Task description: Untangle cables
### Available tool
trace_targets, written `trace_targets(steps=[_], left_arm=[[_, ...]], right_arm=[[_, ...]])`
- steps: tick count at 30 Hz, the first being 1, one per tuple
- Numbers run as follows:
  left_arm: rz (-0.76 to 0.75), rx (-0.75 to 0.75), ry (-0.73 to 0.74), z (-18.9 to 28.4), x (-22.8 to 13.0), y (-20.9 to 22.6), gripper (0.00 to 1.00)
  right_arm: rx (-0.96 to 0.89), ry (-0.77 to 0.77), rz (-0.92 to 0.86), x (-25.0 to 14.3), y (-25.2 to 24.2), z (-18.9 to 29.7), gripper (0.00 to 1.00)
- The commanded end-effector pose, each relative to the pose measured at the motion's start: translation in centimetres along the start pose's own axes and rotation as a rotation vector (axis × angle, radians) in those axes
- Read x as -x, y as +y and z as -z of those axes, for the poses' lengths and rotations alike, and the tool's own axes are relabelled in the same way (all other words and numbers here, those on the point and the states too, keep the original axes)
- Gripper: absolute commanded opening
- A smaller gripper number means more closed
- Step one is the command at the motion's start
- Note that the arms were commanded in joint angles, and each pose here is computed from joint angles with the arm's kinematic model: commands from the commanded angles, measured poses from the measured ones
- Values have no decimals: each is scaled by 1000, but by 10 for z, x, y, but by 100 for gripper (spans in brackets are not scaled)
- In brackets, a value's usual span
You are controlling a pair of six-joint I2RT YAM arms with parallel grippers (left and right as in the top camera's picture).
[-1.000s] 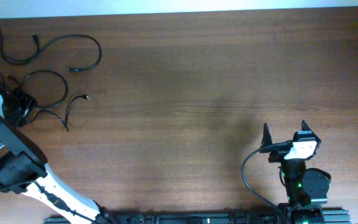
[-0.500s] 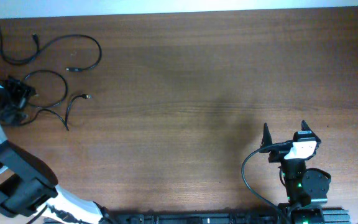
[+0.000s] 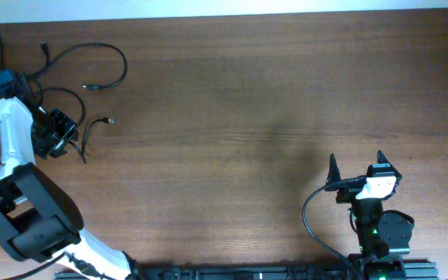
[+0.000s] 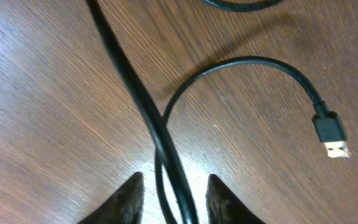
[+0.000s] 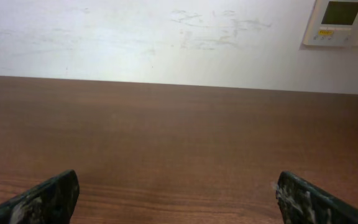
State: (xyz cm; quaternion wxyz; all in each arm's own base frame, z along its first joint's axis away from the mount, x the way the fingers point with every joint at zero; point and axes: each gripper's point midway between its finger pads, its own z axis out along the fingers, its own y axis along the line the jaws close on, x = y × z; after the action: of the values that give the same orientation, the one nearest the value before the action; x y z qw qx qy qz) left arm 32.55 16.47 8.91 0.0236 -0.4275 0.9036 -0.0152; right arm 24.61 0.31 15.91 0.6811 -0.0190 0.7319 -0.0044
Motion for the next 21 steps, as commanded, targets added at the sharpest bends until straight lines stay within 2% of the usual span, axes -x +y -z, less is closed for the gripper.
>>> trace_targets(steps=[1, 2, 7, 12, 14, 17, 21], left_arm=[[-2, 35, 6, -3, -2, 7, 8], [-2, 39, 14, -3, -4, 8, 0], [13, 163, -16, 3, 0, 30, 0], [175, 433, -184, 33, 24, 75, 0], [243, 489, -236, 39, 28, 85, 0], [255, 487, -241, 36, 28, 84, 0], [262, 394, -199, 8, 22, 72, 2]], right_arm=[[-8, 4, 3, -3, -2, 0, 98], [-9, 4, 3, -3, -2, 0, 98], [-9, 4, 3, -3, -2, 0, 98], [-9, 4, 3, -3, -2, 0, 98], [-8, 4, 3, -3, -2, 0, 98], [-8, 4, 3, -3, -2, 0, 98], [-9, 5, 3, -3, -2, 0, 98]])
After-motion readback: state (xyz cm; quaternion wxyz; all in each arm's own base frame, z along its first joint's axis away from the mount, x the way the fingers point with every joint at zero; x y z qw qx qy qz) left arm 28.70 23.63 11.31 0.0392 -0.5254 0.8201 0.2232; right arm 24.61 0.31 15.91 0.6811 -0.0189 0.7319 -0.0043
